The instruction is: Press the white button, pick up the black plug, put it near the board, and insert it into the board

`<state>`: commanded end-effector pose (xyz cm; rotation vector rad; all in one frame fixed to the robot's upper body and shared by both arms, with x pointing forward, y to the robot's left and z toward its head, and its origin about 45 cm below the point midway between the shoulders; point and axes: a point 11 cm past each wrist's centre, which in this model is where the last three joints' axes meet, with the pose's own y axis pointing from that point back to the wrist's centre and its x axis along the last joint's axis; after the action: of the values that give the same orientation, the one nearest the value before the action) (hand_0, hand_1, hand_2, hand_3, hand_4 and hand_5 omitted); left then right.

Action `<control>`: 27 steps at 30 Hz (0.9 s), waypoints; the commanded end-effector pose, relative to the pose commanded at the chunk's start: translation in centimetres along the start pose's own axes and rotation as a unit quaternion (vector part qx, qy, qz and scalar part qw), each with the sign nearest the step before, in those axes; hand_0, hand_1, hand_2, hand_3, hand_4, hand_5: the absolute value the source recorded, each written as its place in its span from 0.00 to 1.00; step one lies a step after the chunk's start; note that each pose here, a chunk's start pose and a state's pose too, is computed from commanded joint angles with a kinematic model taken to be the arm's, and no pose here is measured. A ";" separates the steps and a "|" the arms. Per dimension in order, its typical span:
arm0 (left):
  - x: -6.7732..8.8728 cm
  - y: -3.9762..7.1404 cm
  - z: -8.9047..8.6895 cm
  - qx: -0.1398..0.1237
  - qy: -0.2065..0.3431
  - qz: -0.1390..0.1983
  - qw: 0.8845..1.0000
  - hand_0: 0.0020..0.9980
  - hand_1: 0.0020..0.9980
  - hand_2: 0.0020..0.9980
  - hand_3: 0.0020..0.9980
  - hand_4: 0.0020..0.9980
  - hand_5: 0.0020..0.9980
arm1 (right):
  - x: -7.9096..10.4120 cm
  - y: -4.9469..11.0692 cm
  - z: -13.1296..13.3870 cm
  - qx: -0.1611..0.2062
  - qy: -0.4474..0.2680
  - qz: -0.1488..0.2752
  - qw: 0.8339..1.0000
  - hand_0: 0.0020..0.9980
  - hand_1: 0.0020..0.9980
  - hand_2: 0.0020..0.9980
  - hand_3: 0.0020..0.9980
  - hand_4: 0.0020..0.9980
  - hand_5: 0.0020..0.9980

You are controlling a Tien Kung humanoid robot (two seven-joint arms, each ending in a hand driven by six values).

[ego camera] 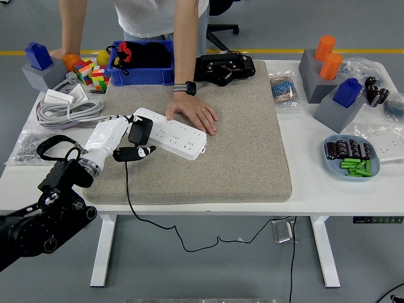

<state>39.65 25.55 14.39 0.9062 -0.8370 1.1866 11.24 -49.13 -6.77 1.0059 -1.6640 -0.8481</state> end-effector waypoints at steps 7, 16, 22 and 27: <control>0.3 -0.5 0.5 -0.001 0.003 0.005 1.000 0.83 0.84 0.74 0.68 0.88 0.41 | -0.1 0.0 -0.1 0.001 0.000 -0.001 1.000 0.76 0.64 0.62 0.60 0.66 0.41; 0.9 -1.0 1.1 -0.008 0.006 0.014 1.000 0.82 0.84 0.74 0.68 0.88 0.41 | -0.1 0.0 0.0 0.000 0.000 -0.001 1.000 0.76 0.64 0.62 0.61 0.66 0.41; 0.9 -1.4 1.4 -0.007 0.006 0.013 1.000 0.82 0.84 0.74 0.68 0.88 0.41 | -0.1 0.0 -0.1 0.001 0.000 -0.001 1.000 0.76 0.64 0.62 0.61 0.66 0.41; 0.9 -1.8 1.6 -0.005 0.005 0.011 1.000 0.82 0.84 0.73 0.68 0.88 0.41 | -0.1 0.0 -0.1 0.001 0.000 -0.001 1.000 0.76 0.64 0.62 0.61 0.66 0.41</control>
<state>41.48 24.22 15.56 0.8845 -0.8466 1.2041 11.35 -49.04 -6.79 1.0088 -1.6644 -0.8487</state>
